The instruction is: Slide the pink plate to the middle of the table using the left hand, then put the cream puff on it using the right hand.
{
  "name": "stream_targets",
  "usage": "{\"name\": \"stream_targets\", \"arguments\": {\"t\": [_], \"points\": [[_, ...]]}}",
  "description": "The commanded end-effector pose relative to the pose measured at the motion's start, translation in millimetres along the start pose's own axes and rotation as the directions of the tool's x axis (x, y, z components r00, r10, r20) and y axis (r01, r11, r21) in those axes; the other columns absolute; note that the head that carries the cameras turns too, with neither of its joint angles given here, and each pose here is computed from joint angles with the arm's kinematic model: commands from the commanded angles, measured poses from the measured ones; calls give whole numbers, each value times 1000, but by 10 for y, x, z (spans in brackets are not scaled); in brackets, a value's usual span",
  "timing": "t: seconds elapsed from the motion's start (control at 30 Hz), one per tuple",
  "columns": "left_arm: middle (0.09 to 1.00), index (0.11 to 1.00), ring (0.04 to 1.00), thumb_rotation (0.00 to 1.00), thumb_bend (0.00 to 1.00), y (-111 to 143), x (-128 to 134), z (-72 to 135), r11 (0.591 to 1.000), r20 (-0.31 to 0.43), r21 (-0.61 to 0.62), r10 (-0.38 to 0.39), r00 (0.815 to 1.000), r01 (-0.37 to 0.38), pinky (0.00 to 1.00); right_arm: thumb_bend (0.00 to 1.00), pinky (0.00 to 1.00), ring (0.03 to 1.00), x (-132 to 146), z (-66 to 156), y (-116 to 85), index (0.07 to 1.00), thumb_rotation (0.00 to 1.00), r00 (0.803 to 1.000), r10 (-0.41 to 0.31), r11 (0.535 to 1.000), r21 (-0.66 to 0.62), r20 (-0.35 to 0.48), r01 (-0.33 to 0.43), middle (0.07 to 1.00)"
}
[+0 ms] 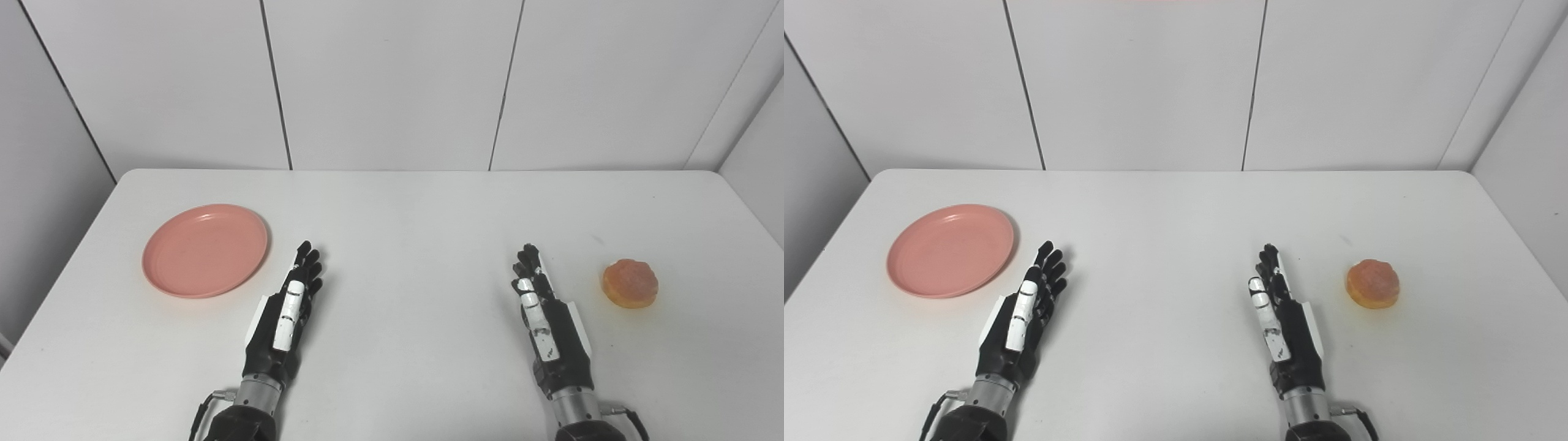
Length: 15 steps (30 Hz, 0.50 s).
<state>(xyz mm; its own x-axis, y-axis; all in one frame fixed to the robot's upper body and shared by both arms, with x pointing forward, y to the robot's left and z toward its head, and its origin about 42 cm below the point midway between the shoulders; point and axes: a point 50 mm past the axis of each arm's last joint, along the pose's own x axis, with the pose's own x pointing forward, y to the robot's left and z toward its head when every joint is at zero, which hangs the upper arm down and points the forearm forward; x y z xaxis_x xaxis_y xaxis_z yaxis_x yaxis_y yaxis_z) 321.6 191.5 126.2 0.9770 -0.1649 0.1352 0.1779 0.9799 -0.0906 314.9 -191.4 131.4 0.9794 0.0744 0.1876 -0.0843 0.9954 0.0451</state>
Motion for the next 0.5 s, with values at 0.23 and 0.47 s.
{"name": "stream_targets", "arguments": {"t": [0.23, 0.47], "points": [[1000, 1000, 1000, 1000, 574, -90, -59, -172, 1000, -28, 13, -17, 999, 18, 1000, 656, 1000, 1000, -112, -160, -139, 1000, 858, 999, 4, 1000, 2, -53, -4, 1000], [1000, 1000, 1000, 1000, 530, -311, -68, -310, 1000, -39, -15, 22, 999, -23, 1000, 550, 1000, 1000, -152, -330, -386, 1000, 871, 999, -11, 1000, 16, -49, 12, 1000]]}}
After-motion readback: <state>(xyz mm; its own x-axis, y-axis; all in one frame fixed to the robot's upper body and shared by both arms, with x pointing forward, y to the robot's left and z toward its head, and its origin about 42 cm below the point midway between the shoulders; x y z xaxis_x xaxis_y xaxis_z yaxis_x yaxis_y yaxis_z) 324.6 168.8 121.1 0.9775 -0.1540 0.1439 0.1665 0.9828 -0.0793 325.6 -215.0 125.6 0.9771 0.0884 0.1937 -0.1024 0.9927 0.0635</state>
